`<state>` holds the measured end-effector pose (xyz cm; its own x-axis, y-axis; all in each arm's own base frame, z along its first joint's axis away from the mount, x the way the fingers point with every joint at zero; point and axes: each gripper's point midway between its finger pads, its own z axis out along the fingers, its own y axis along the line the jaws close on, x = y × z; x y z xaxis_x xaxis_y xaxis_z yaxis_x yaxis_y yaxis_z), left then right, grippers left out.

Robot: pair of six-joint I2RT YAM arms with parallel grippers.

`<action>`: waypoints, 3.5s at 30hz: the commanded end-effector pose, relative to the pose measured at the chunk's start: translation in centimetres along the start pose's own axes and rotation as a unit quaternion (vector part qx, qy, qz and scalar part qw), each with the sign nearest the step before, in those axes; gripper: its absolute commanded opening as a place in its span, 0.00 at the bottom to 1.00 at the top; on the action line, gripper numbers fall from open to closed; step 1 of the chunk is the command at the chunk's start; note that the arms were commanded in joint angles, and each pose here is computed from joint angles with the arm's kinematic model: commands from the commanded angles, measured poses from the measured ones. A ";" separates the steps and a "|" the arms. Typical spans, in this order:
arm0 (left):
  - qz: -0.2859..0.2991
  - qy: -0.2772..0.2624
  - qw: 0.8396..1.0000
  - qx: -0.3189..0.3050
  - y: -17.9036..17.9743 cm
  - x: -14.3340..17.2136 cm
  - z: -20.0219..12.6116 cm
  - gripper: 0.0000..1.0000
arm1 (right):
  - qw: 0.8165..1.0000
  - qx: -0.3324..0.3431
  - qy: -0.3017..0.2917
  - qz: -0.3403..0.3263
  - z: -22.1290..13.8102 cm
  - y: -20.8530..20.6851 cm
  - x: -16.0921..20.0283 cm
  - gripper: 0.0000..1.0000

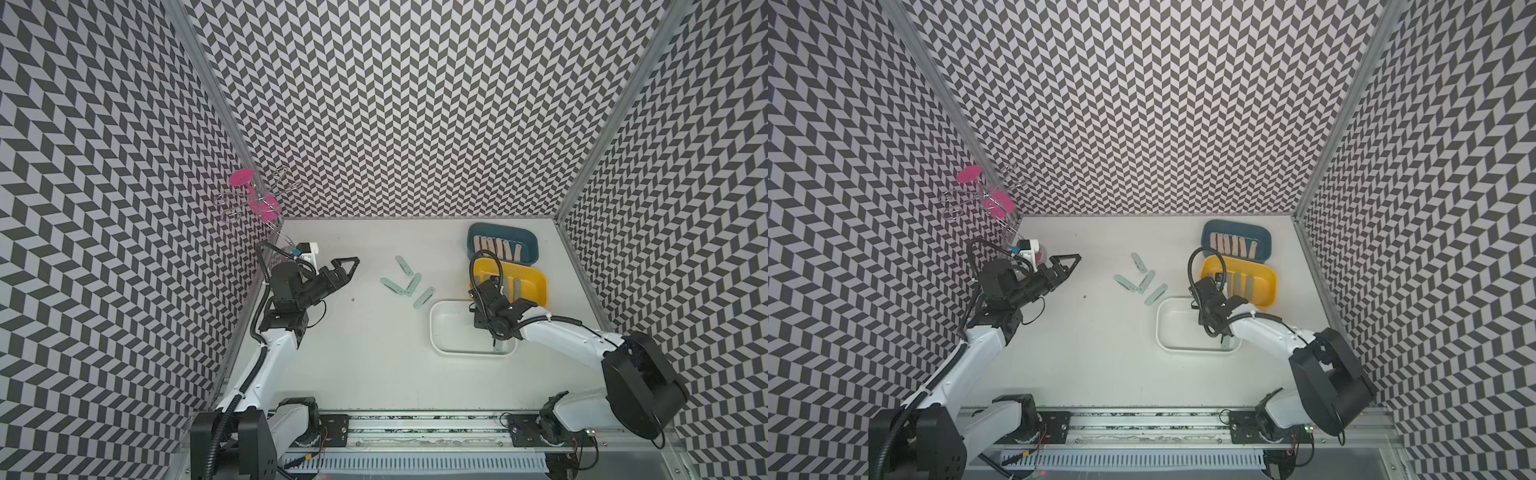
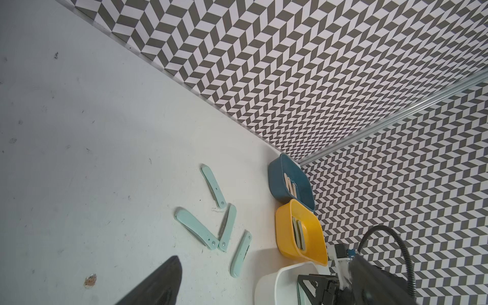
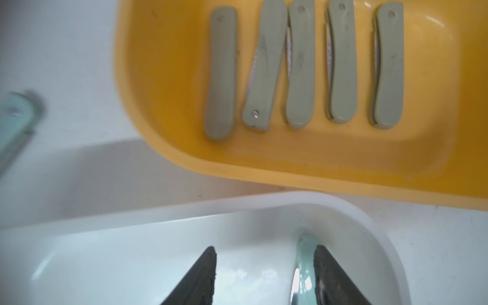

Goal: Place the fruit knives into the storage box by color
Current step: Move the storage box to the center of the board, then pick up the fruit knife from the center of the board.

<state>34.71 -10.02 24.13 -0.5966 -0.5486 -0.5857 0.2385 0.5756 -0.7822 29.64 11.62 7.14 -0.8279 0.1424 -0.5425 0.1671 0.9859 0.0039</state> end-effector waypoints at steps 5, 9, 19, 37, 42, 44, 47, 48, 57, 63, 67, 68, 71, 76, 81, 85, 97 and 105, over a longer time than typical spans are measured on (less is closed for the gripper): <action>0.010 0.010 1.000 0.001 -0.4 1.0 0.7 1.00 | 0.998 -0.061 -0.006 0.006 -0.5 3.0 -1.8 0.58; 0.012 0.017 1.000 0.001 -0.8 1.6 1.1 1.00 | 0.998 -0.057 0.001 0.007 0.4 3.1 -1.3 0.58; 0.018 0.030 0.999 0.002 -1.9 2.7 2.2 1.00 | 0.999 -0.009 -0.005 0.033 2.7 -0.1 -1.3 0.57; 0.022 0.040 0.999 0.001 -1.9 3.5 2.6 1.00 | 0.996 0.050 -0.028 0.072 2.5 -7.4 -2.5 0.56; 0.023 0.044 0.999 -0.001 -1.7 3.7 2.8 1.00 | 0.995 0.032 -0.035 0.087 1.6 -7.8 -3.5 0.56; 0.023 0.046 0.999 -0.002 -1.5 3.9 2.8 1.00 | 0.995 0.011 -0.039 0.090 0.9 -7.1 -4.1 0.56; 0.026 0.049 0.998 -0.007 -1.1 4.2 2.9 1.00 | 0.994 -0.032 -0.047 0.094 -0.8 -5.7 -5.3 0.56; 0.028 0.051 0.998 -0.010 -0.9 4.3 2.9 1.00 | 0.993 -0.048 -0.053 0.097 -1.5 -5.3 -5.8 0.56; 0.056 0.094 0.992 -0.059 0.9 6.8 5.2 1.00 | 0.970 -0.212 -0.079 0.093 -6.8 0.5 -8.1 0.58; 0.062 0.093 0.985 -0.133 3.4 6.8 6.0 1.00 | 0.956 -0.280 -0.080 0.025 -8.7 7.0 -8.9 0.60; 0.060 0.088 0.978 -0.181 5.2 6.1 5.7 1.00 | 0.948 -0.307 -0.071 -0.036 -9.1 12.8 -9.2 0.61; 0.056 0.086 0.976 -0.193 5.7 6.0 5.5 1.00 | 0.946 -0.312 -0.067 -0.052 -8.8 14.3 -9.2 0.61; 0.039 0.082 0.973 -0.212 7.0 5.4 4.8 1.00 | 0.939 -0.323 -0.067 -0.098 -8.5 18.5 -9.3 0.64; 0.003 0.053 0.975 -0.215 8.7 3.6 2.8 1.00 | 0.930 -0.323 -0.056 -0.166 -6.0 24.4 -8.6 0.67; -0.014 0.030 0.977 -0.209 9.5 2.4 0.8 1.00 | 0.928 -0.292 -0.046 -0.226 -1.7 28.3 -7.3 0.67; -0.019 0.029 0.978 -0.208 9.9 2.6 -0.1 1.00 | 0.927 -0.270 -0.045 -0.257 1.1 30.2 -6.6 0.67; -0.025 0.028 0.981 -0.192 10.0 2.8 -0.7 1.00 | 0.924 -0.216 -0.074 -0.308 5.8 32.8 -6.3 0.66; -0.025 0.026 0.982 -0.185 9.7 2.7 -0.8 1.00 | 0.922 -0.195 -0.070 -0.326 8.2 32.8 -5.5 0.59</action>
<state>34.89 -5.44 14.55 -0.6519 -0.5620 -0.5091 -0.1089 0.7338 -0.6706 43.42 42.01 3.68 -0.6281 -0.4604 -0.6274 -0.5649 0.8242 -0.0392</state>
